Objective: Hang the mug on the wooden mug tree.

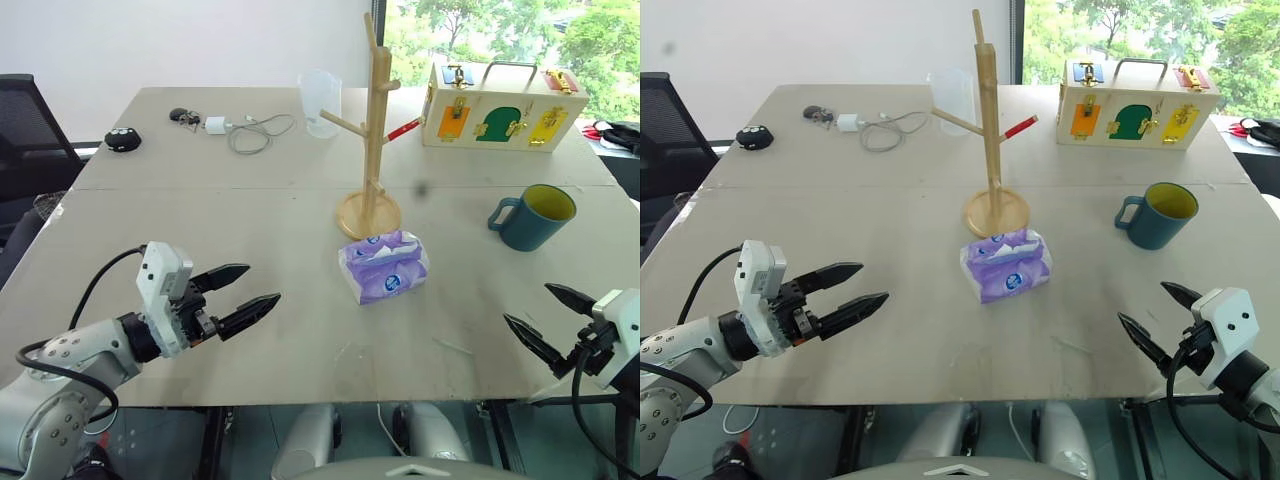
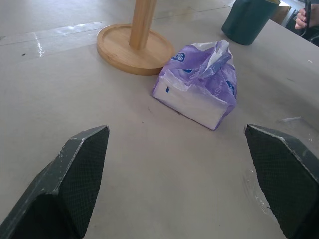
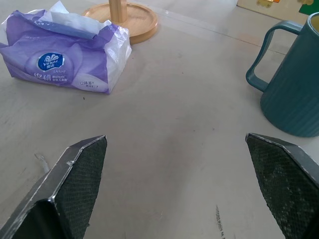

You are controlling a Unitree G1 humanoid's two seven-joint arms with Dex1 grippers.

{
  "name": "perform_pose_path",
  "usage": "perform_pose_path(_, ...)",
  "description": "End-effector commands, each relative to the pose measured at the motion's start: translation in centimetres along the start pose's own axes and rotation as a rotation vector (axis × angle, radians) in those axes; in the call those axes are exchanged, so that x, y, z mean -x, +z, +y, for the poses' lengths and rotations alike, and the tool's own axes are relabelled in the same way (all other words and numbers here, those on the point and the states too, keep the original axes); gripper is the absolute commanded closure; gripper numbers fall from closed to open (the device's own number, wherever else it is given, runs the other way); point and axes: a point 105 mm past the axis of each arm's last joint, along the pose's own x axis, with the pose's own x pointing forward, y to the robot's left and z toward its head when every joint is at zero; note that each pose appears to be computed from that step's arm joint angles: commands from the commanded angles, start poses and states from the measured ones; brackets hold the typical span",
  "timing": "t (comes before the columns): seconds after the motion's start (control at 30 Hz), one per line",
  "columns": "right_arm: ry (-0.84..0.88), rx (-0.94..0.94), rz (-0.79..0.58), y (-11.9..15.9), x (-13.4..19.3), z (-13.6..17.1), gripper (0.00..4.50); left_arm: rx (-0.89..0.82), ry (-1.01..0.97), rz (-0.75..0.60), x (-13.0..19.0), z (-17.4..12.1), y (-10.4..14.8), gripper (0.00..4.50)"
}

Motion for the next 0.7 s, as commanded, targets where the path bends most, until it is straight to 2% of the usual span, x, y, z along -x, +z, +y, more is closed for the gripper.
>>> perform_pose_path(0.03,0.025,0.047,-0.067,1.6,0.0,0.8,0.00,-0.024,-0.036,-0.020,-0.5,-0.4,1.0,0.05)
perform_pose_path(0.13,0.050,0.065,-0.155,3.2,-0.1,1.4,0.00,-0.030,-0.100,-0.032,-1.9,-1.1,1.8,0.05)
perform_pose_path(0.3,0.159,0.075,-0.185,4.4,0.0,3.0,0.00,-0.050,-0.136,-0.014,-4.2,-1.8,2.3,0.05)
perform_pose_path(0.4,0.255,0.082,-0.193,5.2,0.0,4.6,0.00,-0.029,-0.145,0.083,-6.3,-1.8,1.8,0.05)
perform_pose_path(0.53,0.301,0.140,-0.219,6.0,0.6,5.7,0.00,-0.036,-0.156,0.155,-9.6,-1.2,1.2,0.05)
perform_pose_path(0.7,0.291,0.183,-0.208,5.5,1.1,5.2,0.00,-0.044,-0.195,0.235,-14.1,-1.3,-0.4,0.05)
